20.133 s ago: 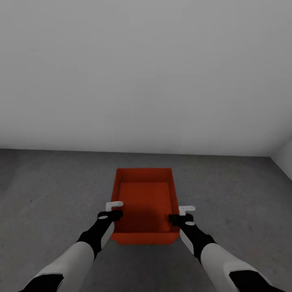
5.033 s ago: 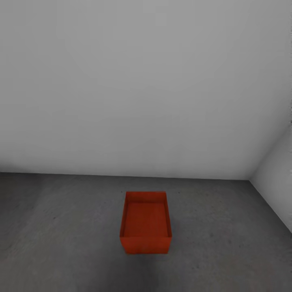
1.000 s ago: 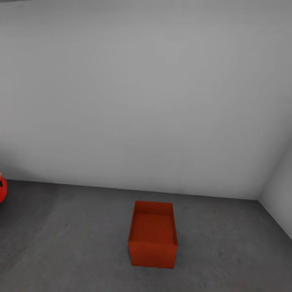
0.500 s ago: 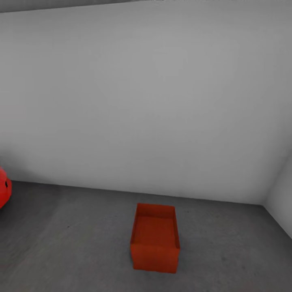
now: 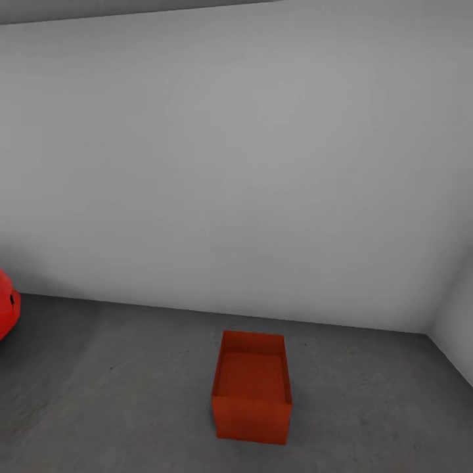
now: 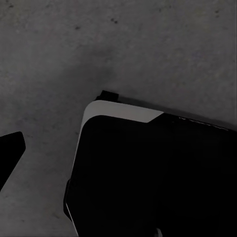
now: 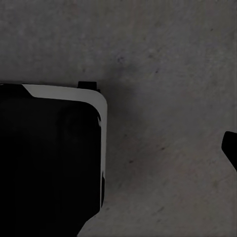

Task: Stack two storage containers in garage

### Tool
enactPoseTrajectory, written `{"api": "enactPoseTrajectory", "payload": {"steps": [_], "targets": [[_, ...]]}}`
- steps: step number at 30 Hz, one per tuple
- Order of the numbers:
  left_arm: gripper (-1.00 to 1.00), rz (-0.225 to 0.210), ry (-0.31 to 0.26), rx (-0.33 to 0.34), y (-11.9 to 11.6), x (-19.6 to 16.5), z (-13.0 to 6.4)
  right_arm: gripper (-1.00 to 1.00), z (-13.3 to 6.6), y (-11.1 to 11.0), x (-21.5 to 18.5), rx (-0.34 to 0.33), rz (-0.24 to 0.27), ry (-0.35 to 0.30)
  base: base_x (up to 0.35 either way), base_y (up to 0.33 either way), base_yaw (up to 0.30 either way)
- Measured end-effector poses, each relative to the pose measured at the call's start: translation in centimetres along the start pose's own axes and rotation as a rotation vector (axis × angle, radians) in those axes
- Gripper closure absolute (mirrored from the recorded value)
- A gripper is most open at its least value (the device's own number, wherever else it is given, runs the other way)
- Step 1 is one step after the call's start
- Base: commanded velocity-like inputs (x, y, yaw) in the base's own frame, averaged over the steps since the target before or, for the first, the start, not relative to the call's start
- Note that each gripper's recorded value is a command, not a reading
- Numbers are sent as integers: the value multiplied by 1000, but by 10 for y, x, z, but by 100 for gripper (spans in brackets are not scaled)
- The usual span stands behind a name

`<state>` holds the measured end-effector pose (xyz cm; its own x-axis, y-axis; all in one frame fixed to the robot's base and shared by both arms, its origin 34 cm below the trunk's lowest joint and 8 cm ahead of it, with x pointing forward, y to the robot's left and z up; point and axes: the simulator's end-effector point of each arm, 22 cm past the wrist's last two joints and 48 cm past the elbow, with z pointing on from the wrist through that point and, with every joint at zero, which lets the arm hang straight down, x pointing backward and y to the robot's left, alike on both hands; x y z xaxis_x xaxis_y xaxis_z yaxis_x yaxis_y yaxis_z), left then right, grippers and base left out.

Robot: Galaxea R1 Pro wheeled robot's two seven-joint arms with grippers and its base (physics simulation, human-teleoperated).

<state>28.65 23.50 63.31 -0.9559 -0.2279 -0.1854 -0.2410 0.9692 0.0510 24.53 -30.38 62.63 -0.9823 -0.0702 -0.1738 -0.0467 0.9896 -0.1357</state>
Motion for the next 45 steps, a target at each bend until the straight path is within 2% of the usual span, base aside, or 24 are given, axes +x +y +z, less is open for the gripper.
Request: {"api": "enactPoseTrajectory", "payload": {"steps": [29,45], "targets": [[-100,0,0,1,-1,0,0,-100,-1,8,-1,-10,3,-3,0,0,-1],[-100,-2,-12,2,-1,-5,-1,-100,-1,9,-4,-12,19,-9,0,0,-204]]}}
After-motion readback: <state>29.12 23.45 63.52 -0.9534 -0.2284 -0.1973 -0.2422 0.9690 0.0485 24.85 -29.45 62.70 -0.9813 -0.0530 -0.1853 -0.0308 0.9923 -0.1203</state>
